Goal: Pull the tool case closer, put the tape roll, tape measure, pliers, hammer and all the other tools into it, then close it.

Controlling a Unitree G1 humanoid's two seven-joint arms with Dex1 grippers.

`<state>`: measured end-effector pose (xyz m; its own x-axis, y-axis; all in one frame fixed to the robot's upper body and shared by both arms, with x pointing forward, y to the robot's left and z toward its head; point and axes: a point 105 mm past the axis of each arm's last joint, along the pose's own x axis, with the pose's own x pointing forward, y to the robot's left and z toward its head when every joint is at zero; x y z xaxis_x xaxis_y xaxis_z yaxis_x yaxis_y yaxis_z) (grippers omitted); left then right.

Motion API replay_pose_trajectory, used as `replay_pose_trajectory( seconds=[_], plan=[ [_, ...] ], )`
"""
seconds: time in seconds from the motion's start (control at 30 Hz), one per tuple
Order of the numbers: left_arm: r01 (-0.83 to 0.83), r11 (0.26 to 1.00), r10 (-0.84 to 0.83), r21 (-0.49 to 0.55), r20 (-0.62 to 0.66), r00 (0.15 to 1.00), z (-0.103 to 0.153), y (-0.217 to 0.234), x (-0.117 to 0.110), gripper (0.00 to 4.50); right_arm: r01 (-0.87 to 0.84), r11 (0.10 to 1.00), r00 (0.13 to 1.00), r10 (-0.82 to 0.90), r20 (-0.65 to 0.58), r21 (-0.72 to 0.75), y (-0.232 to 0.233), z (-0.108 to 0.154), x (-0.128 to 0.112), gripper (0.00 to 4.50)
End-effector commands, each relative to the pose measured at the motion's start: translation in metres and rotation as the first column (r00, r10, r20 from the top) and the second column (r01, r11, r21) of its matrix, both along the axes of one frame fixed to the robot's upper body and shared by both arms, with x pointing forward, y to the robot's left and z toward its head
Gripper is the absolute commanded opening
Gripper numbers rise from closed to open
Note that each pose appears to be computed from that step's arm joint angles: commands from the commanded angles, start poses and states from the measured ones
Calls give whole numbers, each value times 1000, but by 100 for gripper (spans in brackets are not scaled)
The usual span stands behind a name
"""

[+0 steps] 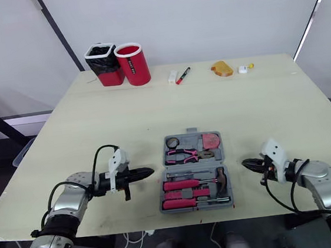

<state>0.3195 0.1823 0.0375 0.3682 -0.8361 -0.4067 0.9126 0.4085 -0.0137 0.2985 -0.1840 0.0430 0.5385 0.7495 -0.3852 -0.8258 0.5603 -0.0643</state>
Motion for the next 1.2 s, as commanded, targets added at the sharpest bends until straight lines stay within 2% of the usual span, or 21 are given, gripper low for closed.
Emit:
replay_pose_trajectory(
  seconds=[0.03,0.23,0.47,1.07,1.2],
  plan=[
    [56,998,-56,18,5,998,-1,-9,3,0,-49,999,998,50,46,-21,14,4,10,6],
    [103,993,-101,59,-35,994,-10,-14,5,0,-91,994,994,93,49,-55,24,-2,19,6],
    [119,992,-117,33,-48,992,-11,-25,7,0,-118,991,991,122,57,-62,38,-5,25,6],
    [83,996,-83,19,-15,996,-15,-38,15,0,-168,984,983,171,69,-52,54,-7,24,6],
    [115,993,-114,14,-30,993,-17,-42,11,0,-176,983,982,179,62,-57,54,-7,23,6]
  ],
)
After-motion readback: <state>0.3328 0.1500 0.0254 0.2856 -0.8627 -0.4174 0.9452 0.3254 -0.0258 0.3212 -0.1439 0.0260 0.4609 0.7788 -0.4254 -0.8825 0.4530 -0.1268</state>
